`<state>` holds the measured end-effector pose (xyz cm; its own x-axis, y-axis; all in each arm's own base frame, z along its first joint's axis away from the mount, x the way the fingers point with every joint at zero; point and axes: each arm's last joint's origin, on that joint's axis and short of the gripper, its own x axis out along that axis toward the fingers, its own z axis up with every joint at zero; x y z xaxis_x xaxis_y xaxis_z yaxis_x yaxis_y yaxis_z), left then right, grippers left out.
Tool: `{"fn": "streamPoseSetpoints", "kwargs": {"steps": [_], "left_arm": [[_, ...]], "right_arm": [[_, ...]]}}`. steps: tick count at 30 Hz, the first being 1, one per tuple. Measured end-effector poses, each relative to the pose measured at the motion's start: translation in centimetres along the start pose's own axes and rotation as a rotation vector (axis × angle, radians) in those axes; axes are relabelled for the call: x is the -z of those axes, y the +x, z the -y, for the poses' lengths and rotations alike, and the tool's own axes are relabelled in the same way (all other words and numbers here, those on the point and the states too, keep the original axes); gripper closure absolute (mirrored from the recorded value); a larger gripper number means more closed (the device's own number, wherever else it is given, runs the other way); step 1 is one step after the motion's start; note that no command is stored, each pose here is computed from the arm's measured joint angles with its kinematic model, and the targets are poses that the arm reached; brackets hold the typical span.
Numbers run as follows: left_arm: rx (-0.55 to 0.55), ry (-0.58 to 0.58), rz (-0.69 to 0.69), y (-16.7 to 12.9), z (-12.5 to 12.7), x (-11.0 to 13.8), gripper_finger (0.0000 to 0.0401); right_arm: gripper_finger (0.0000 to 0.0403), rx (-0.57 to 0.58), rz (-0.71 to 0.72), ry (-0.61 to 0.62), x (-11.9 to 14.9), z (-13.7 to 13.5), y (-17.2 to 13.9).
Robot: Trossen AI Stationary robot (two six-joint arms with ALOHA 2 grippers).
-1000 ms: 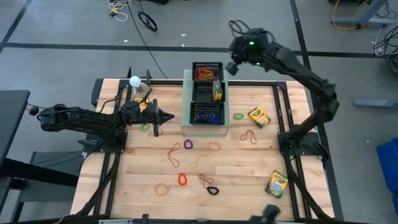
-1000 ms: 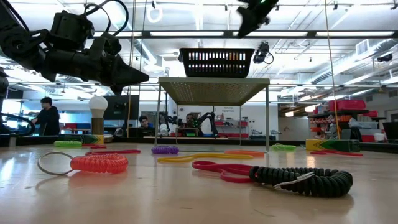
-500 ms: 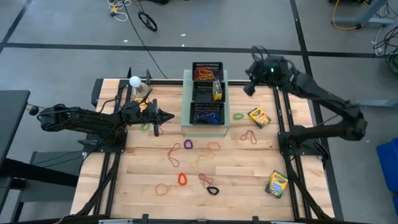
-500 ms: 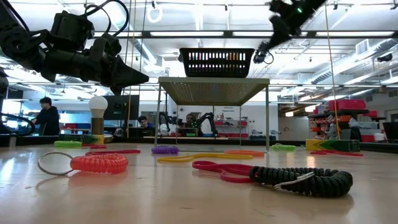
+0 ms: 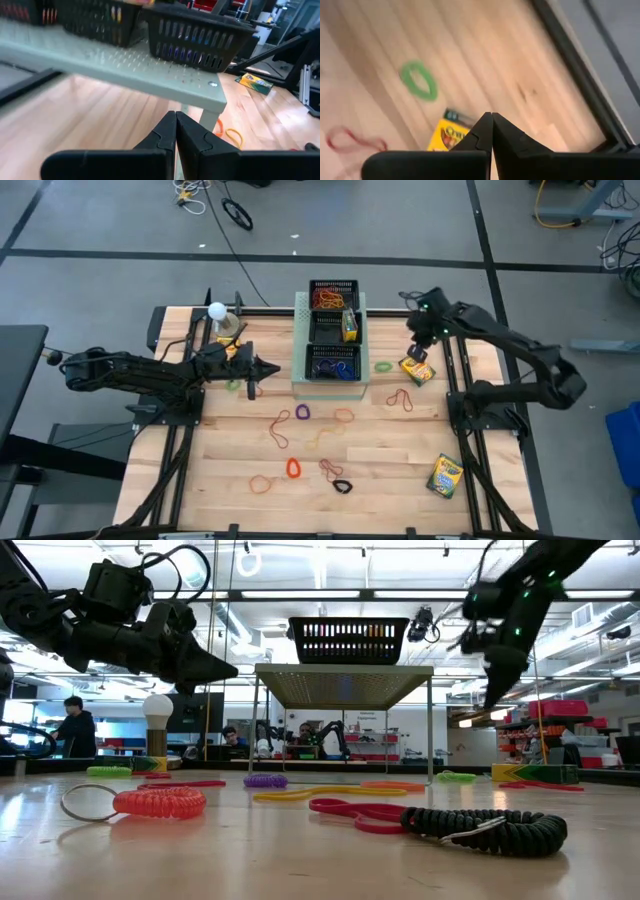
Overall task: Pick & Place Office Desk Supplies
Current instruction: Put the top right yellow crayon box into the middle black bin on the shelf
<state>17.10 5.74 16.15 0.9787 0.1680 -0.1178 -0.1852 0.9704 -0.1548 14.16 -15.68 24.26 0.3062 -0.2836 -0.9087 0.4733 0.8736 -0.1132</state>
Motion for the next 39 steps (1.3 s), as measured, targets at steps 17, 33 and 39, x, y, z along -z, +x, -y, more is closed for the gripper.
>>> {"fn": "streamPoseSetpoints", "kwargs": {"steps": [17,33,39], "left_arm": [[-0.002,-0.002,-0.013,0.0,0.0,0.1,0.0387],[-0.002,-0.002,-0.012,0.0,0.0,0.1,0.0387],[-0.002,-0.002,-0.012,0.0,0.0,0.1,0.0387]], "right_arm": [[0.0243,-0.093,-0.317,-0.487,-0.6,-0.8,7.6],[0.0318,-0.188,-0.411,-0.470,-0.7,-0.9,9.2],[0.0394,-0.226,-0.394,-0.341,-1.8,-0.7,8.2]]}}
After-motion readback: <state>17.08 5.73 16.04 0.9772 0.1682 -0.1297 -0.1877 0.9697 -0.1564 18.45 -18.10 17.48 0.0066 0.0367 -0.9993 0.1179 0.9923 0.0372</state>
